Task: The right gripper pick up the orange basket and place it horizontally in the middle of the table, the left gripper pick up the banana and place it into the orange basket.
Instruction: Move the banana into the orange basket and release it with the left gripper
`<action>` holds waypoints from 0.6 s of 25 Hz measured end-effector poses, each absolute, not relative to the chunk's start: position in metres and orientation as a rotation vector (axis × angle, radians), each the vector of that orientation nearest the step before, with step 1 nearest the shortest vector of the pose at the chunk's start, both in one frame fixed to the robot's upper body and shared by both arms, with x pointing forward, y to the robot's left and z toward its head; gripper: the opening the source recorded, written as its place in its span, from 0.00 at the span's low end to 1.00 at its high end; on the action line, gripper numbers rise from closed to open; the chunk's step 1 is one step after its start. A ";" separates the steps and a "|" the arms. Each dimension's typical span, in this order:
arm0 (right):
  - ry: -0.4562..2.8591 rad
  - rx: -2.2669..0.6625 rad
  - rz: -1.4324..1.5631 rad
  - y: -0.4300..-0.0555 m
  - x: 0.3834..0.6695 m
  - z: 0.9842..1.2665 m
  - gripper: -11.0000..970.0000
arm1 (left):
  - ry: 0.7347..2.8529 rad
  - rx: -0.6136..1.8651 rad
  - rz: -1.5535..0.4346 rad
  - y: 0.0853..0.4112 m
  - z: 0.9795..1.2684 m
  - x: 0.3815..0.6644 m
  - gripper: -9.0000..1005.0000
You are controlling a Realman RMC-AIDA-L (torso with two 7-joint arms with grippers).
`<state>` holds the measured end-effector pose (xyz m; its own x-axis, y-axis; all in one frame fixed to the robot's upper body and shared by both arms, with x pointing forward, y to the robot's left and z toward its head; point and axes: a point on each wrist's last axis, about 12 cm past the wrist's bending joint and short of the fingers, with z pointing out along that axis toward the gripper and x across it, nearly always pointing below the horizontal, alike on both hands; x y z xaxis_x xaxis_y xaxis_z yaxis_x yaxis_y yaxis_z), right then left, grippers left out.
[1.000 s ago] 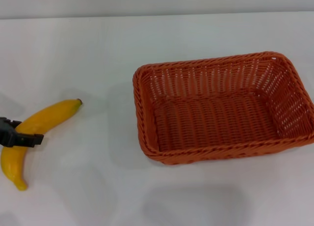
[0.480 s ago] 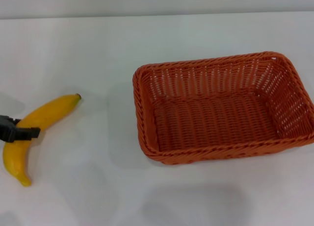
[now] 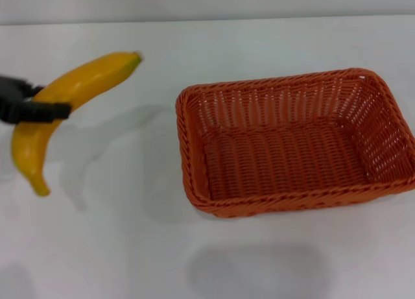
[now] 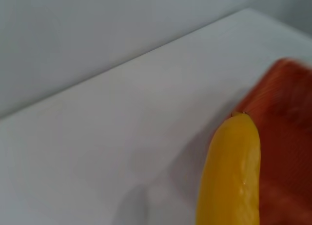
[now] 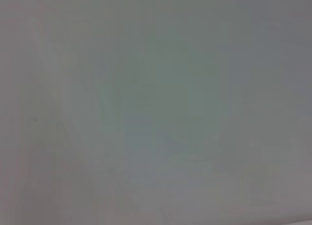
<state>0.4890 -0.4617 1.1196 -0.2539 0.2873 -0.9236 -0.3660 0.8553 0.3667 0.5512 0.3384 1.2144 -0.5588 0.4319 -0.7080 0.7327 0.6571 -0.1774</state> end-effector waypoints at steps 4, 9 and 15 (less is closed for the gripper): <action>1.715 -0.074 0.615 -0.460 0.491 1.120 0.90 | 2.206 1.008 -0.709 0.312 1.245 0.562 0.53; 1.705 -0.097 0.608 -0.457 0.495 1.121 0.90 | 2.247 1.184 -0.816 0.240 1.269 0.594 0.54; 1.691 -0.120 0.612 -0.453 0.502 1.125 0.90 | 2.292 1.317 -0.735 0.154 1.262 0.621 0.55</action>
